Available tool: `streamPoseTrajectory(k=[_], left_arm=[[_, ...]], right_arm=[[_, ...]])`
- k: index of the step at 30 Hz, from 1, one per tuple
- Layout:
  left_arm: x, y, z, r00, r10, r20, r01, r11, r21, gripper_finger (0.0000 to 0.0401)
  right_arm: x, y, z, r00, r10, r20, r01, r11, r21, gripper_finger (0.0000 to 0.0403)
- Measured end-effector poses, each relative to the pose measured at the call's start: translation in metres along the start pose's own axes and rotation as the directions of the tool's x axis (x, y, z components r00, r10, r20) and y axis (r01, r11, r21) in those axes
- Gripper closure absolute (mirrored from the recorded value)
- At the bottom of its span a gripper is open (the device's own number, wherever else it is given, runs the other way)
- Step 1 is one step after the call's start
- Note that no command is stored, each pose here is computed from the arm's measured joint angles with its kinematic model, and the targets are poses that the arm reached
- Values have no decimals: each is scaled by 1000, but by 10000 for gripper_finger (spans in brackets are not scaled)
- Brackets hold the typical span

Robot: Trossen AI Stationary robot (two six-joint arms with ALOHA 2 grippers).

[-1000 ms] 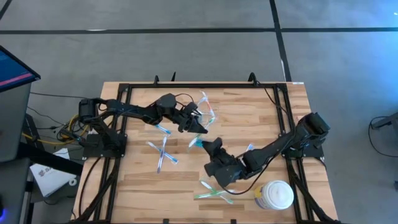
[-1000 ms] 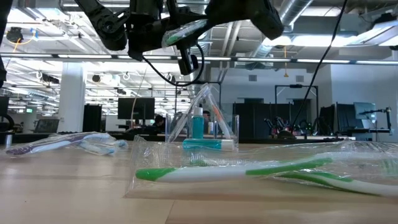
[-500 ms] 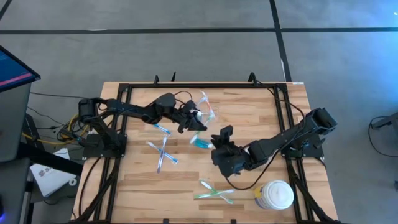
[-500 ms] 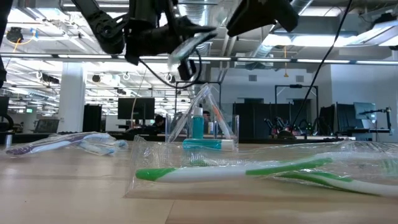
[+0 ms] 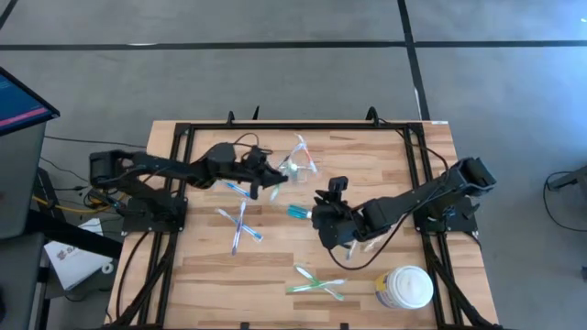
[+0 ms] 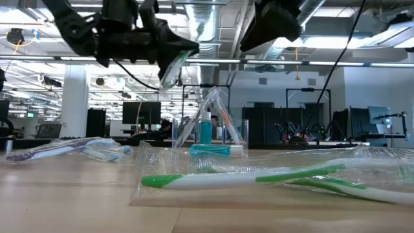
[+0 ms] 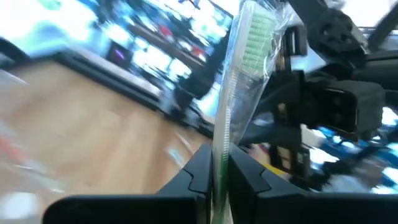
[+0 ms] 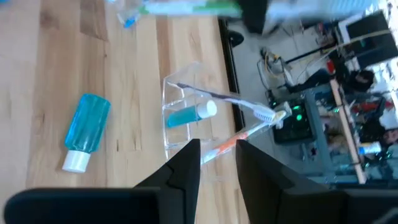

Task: Pick & Place toothbrushing station
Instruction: Put the top green toothbrush into the transparent organizer

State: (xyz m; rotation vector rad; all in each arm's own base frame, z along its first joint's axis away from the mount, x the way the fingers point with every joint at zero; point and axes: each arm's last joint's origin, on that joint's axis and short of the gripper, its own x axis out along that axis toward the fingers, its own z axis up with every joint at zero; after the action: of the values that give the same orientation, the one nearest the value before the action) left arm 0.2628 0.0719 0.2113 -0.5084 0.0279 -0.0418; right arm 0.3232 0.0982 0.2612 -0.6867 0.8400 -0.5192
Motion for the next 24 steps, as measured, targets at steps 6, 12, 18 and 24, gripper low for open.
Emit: streamPoseTrajectory(k=[6,12,18,24], left_arm=[[-23,-8,-1,978,155,137,-173,976,134,386],[-32,-12,-5,944,214,252,-271,938,217,386],[-32,-12,-4,918,261,299,-343,900,270,386],[-32,-11,-3,902,278,331,-378,879,290,386]], right_arm=[[10,-7,-2,999,4,-33,-1,996,84,310],[18,-14,-5,998,-10,-64,21,985,174,310],[24,-18,-9,994,-18,-104,43,971,237,310],[25,-19,-14,990,-20,-142,57,963,262,310]])
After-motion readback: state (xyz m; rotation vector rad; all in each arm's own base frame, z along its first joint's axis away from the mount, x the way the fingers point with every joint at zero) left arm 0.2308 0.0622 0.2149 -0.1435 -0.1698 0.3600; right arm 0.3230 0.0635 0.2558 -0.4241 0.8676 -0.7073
